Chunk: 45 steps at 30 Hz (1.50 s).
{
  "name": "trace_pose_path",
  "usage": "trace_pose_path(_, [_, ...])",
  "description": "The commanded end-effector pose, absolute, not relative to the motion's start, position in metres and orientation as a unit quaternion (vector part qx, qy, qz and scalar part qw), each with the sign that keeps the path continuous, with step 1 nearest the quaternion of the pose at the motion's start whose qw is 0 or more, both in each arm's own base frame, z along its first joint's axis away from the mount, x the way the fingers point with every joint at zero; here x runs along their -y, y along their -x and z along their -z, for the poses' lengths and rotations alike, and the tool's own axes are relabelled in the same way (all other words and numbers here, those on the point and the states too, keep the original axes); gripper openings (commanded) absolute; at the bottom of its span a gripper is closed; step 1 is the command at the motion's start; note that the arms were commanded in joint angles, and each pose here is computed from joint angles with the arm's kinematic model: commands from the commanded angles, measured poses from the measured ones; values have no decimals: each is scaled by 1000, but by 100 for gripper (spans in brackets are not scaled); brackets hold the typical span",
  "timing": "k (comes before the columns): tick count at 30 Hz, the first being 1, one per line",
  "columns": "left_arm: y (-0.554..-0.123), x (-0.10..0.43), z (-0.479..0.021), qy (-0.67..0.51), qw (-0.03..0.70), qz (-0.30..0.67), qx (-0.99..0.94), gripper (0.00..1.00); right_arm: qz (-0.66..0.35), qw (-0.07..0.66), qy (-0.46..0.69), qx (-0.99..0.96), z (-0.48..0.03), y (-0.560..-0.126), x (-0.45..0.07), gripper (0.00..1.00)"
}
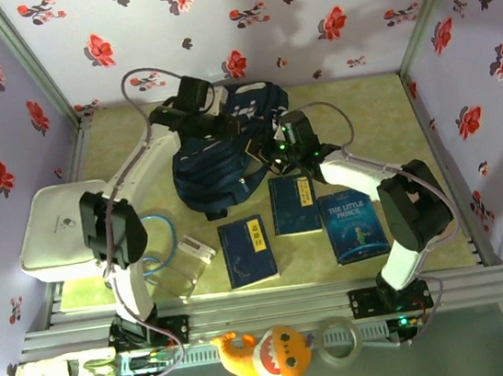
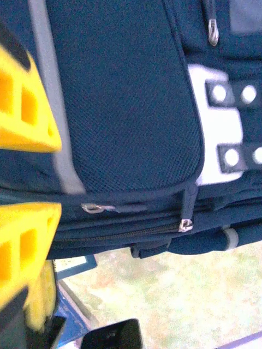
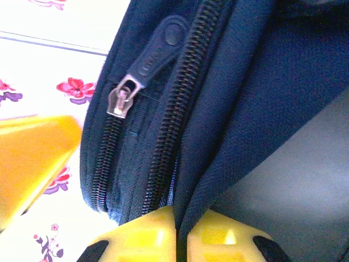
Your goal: Pack books, pencil case, and school supplies into a backpack
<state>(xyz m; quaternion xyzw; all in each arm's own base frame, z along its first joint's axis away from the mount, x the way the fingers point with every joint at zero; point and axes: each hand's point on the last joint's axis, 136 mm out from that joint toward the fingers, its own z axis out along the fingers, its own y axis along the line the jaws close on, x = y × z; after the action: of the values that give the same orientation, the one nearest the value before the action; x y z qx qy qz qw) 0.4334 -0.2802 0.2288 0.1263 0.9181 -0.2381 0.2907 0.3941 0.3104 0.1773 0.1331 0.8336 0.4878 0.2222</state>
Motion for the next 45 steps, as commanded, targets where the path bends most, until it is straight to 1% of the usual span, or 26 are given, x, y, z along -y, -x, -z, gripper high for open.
trace_pose_path(1, [-433, 246, -281, -69, 376, 234, -894, 41, -516, 264, -110, -808, -214, -412, -319, 8])
trace_pose_path(4, [-417, 219, -279, -41, 394, 200, -896, 51, -519, 272, -112, -803, -219, -420, -322, 8])
trace_pose_path(7, [-397, 208, -267, -24, 389, 201, -899, 55, -524, 275, -118, -798, -222, -427, -325, 8])
trace_pose_path(12, [-361, 220, -233, 1, 354, 226, -908, 55, -535, 277, -125, -788, -227, -436, -330, 9])
trace_pose_path(17, [-344, 241, -201, 10, 333, 220, -917, 55, -540, 280, -125, -783, -233, -439, -332, 8])
trace_pose_path(22, [-342, 261, -182, 2, 320, 201, -926, 52, -546, 278, -124, -780, -236, -437, -334, 9])
trace_pose_path(28, [-345, 273, -163, 11, 301, 188, -935, 43, -553, 275, -127, -776, -237, -434, -334, 9])
trace_pose_path(30, [-346, 277, -159, 14, 301, 190, -934, 42, -556, 275, -126, -774, -238, -433, -334, 9])
trace_pose_path(35, [-348, 289, -155, 5, 297, 187, -936, 41, -560, 275, -125, -771, -242, -431, -333, 9])
trace_pose_path(41, [-354, 282, -141, 26, 292, 151, -944, 41, -564, 272, -124, -770, -241, -427, -333, 9])
trace_pose_path(45, [-356, 276, -139, 34, 298, 134, -945, 33, -563, 270, -124, -771, -239, -425, -332, 9])
